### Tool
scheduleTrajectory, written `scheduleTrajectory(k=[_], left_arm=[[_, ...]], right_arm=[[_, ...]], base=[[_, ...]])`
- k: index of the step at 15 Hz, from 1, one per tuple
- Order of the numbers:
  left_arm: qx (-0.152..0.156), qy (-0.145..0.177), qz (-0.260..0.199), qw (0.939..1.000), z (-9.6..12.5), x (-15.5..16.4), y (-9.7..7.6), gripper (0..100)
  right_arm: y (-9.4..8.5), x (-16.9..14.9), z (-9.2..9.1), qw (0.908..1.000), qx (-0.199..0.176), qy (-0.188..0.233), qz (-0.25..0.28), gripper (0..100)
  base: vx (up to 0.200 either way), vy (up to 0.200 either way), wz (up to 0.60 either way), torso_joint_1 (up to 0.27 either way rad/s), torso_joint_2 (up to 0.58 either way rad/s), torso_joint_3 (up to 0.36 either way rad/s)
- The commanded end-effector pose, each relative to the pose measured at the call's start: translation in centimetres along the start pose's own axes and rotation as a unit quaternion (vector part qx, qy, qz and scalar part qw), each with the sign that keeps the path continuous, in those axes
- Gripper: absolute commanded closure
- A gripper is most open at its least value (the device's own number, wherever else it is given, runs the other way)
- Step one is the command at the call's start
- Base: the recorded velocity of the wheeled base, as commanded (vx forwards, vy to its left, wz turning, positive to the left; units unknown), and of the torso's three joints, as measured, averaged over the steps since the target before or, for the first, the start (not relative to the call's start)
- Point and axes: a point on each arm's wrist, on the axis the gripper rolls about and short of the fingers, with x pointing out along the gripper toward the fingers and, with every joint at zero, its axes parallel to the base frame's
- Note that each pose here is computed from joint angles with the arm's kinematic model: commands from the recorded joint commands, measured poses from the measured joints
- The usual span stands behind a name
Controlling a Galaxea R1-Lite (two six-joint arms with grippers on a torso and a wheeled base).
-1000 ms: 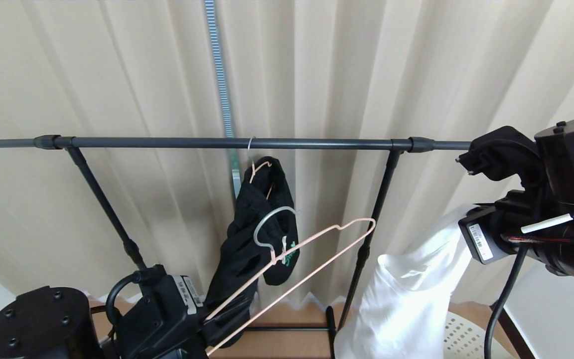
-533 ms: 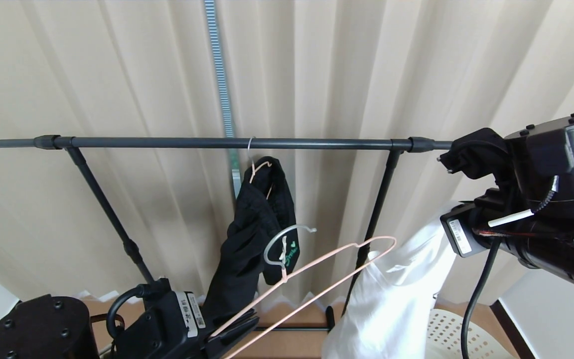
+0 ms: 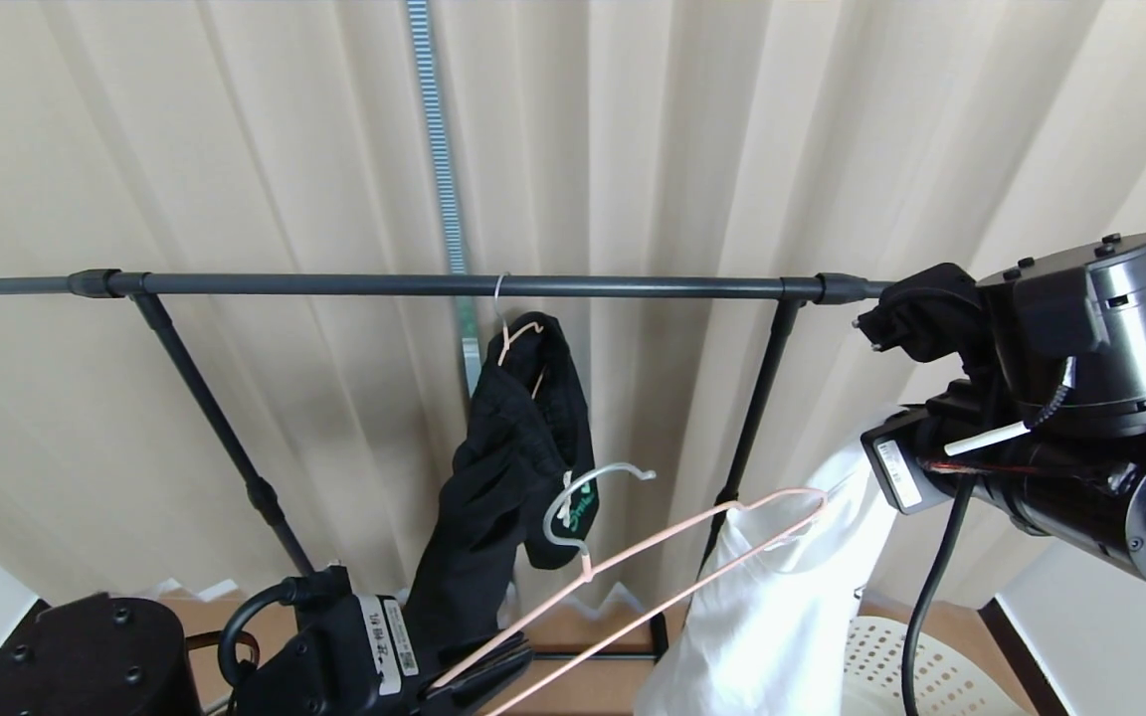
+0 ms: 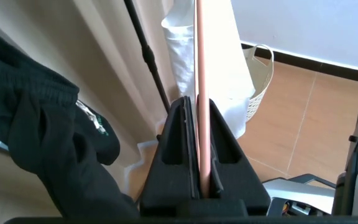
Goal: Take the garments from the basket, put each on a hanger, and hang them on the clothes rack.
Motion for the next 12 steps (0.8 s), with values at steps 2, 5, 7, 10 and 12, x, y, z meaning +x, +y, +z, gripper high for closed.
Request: scheduleTrajectory(k=[2,5,7,10,12], left_arm=[[-0.009,-0.002,-0.011,0.9999,0.1,0.3,-0.3,100],[-0.016,-0.003,-0.011,0.9998,0.0,1.1,-0.2,100],[-0.016,-0.011,-0.005,0.9998,0.0,1.5,-0.1,100],[-0.023,-0.012,0.021,0.9994,-0.2,2.2,0.0,100],[-0.023,-0.012,0.041,0.9988,-0.4,2.7,0.2,100]], right_arm=[[1.2,0.1,-0.1,0.9999,-0.011,-0.001,0.011,100],[2.1,-0.2,-0.4,0.9997,-0.02,-0.002,0.016,100],[2.3,-0.4,-0.5,0.9996,-0.023,-0.003,0.017,100],[2.5,-0.5,-0.7,0.9994,-0.027,-0.002,0.019,100],[3.1,-1.2,-0.8,0.9991,-0.037,-0.009,0.02,100]], base=[[0.0,0.0,0.0,0.0,0.0,0.0],[0.0,0.0,0.0,0.0,0.0,0.0],[0.0,0.0,0.0,0.0,0.0,0.0],[0.0,0.0,0.0,0.0,0.0,0.0],[0.0,0.0,0.0,0.0,0.0,0.0]])
